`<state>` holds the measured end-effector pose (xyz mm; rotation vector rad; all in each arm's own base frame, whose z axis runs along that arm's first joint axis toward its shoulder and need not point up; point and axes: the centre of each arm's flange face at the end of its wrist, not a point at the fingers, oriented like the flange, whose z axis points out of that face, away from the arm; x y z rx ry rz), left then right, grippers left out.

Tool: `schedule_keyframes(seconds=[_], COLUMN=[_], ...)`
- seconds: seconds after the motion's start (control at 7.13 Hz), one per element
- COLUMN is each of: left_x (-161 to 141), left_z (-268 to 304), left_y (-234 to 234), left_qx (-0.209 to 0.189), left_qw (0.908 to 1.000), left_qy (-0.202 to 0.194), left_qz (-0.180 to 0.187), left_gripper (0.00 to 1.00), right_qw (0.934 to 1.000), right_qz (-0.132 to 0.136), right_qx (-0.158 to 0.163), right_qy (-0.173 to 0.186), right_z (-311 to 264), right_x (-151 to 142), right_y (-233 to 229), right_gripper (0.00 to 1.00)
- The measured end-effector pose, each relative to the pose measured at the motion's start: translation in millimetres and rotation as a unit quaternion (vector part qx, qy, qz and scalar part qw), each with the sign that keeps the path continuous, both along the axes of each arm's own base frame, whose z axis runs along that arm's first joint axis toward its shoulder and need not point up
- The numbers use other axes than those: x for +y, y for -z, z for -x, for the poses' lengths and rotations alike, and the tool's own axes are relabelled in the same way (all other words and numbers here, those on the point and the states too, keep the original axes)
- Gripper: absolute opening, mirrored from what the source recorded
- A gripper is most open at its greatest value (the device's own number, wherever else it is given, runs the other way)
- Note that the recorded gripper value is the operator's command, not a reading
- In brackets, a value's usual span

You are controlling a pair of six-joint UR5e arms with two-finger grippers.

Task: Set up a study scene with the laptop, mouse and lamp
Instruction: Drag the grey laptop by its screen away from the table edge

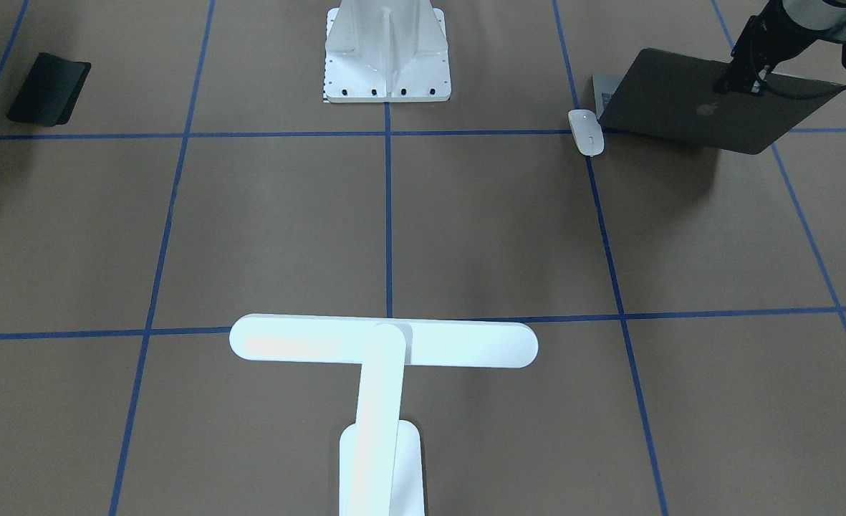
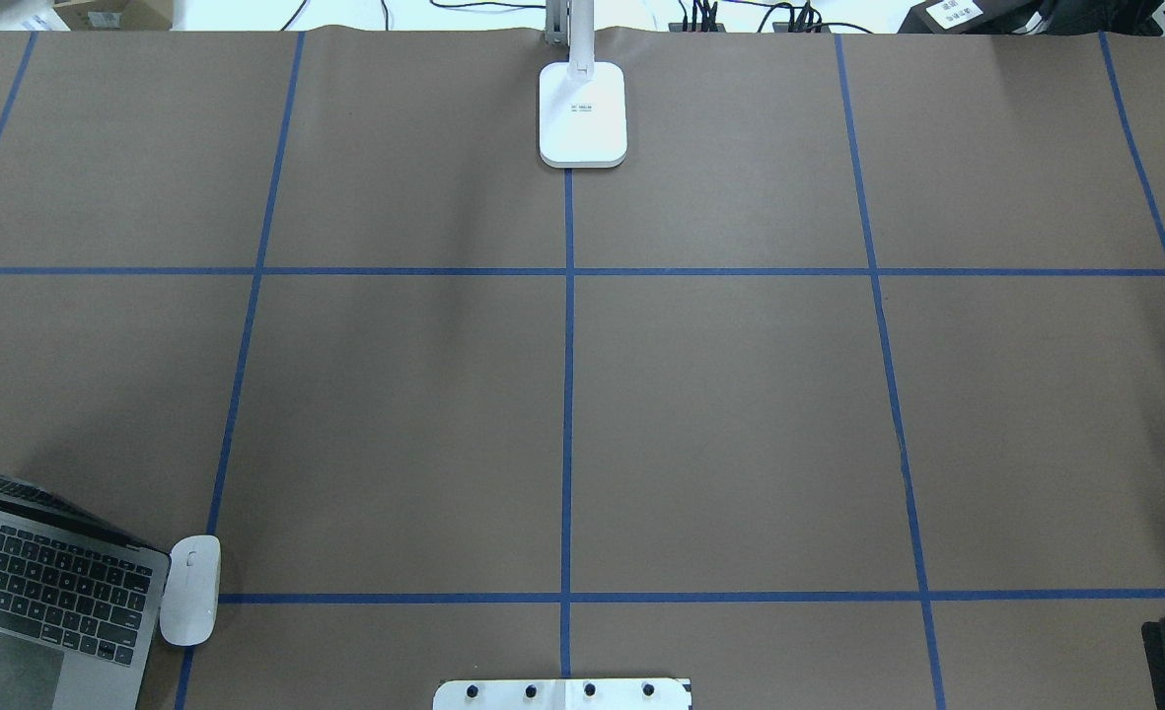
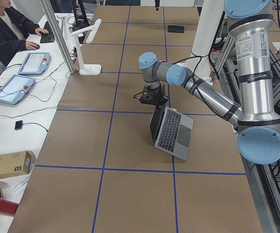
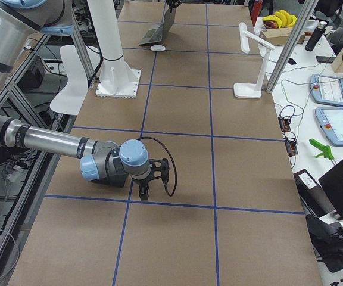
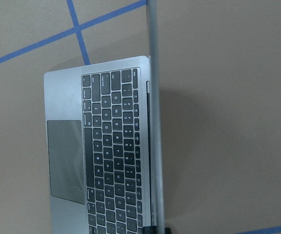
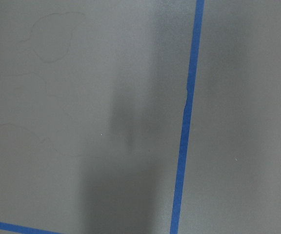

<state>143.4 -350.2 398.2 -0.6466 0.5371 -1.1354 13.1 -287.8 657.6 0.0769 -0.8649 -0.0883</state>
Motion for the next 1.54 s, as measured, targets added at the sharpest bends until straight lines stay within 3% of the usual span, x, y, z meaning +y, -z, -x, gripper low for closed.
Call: schedule_keyframes(seconds=[1.54], left_x=[-37.8], left_z=[-43.6], left_y=[130.7], left_qx=[0.002], left_qw=[0.9998], left_qy=[-0.018], left_qz=[-0.004], left_gripper=[0.00], right_qw=[1.0000], right_qz=[0.004], right_qx=[0.000], right_qy=[0.000], right_z=[-0.8], right_x=[3.8], right_y=[-2.0], right_gripper=[1.00])
